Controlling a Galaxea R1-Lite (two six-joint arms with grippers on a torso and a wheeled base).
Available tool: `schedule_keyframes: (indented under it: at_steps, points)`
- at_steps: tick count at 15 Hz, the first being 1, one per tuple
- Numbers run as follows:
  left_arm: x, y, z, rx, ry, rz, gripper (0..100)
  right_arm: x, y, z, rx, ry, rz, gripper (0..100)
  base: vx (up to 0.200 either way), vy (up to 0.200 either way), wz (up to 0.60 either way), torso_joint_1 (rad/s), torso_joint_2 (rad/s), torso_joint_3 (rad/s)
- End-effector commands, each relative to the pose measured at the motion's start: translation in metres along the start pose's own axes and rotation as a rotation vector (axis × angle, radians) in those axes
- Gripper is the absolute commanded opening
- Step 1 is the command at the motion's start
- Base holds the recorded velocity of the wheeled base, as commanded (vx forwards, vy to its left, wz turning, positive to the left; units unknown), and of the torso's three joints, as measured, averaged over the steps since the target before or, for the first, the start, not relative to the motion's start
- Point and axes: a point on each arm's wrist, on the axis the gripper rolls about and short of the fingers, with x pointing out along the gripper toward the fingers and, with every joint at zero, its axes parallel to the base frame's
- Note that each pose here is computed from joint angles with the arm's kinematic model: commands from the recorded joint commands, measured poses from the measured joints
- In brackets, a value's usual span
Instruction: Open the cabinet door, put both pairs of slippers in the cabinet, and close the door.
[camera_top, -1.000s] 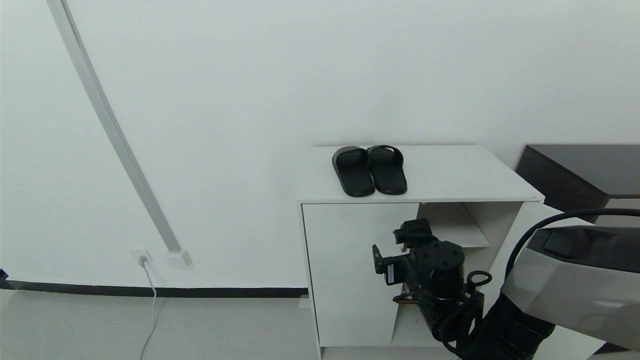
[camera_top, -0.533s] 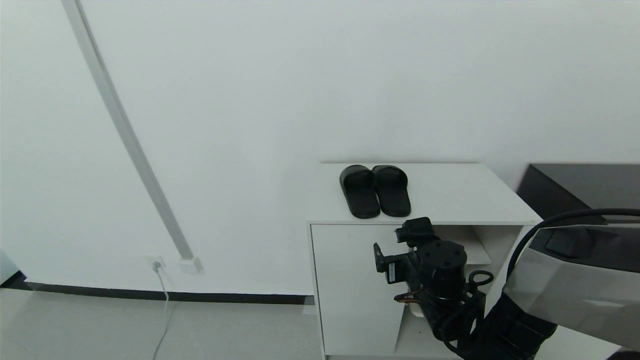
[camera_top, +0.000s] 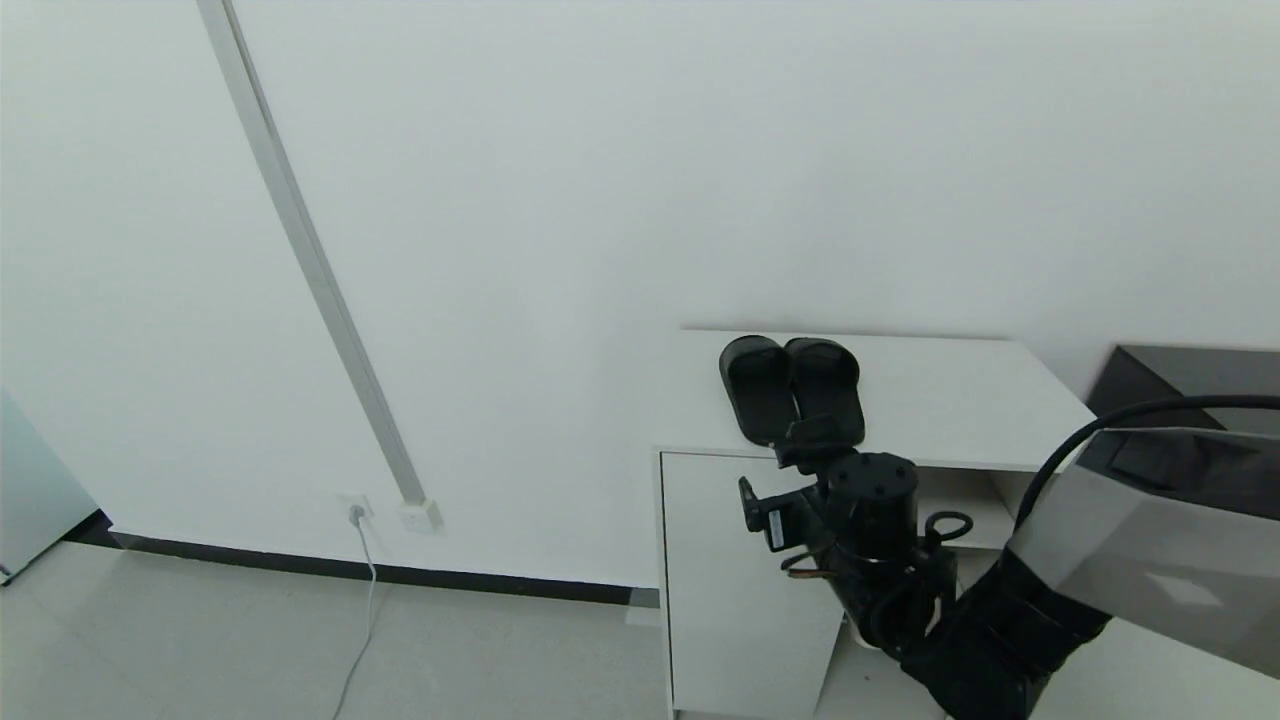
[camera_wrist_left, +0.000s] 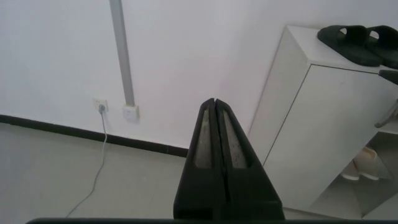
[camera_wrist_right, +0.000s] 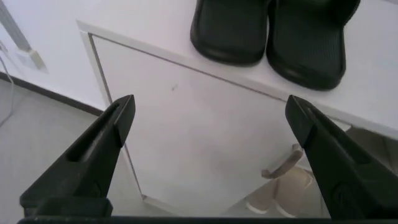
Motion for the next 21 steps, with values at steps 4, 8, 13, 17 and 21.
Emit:
schedule_keyframes:
  at_steps: [4, 8, 13, 17, 21]
  points:
    - [0.0, 0.0, 0.0, 0.0, 0.0, 0.0, 0, 0.009, -0.024, 0.048, 0.075, 0.0, -0.084, 100, 0.0, 0.0, 0.0, 0.0, 0.0, 0.0]
    - [0.0, 0.0, 0.0, -0.002, 0.0, 0.0, 0, 0.003, -0.03, 0.05, 0.05, -0.006, -0.089, 100, 0.0, 0.0, 0.0, 0.0, 0.0, 0.0]
    - [0.0, 0.0, 0.0, -0.002, 0.0, 0.0, 0, 0.005, -0.028, 0.049, 0.051, -0.009, -0.083, 100, 0.0, 0.0, -0.12, 0.0, 0.0, 0.0]
    - [0.0, 0.0, 0.0, 0.0, 0.0, 0.0, 0, 0.006, -0.024, 0.05, 0.058, -0.022, -0.067, 100, 0.0, 0.0, 0.0, 0.0, 0.0, 0.0]
    - [0.0, 0.0, 0.0, 0.0, 0.0, 0.0, 0, 0.01, -0.02, 0.047, 0.055, 0.005, -0.064, 100, 0.2, 0.0, 0.0, -0.004, 0.0, 0.001]
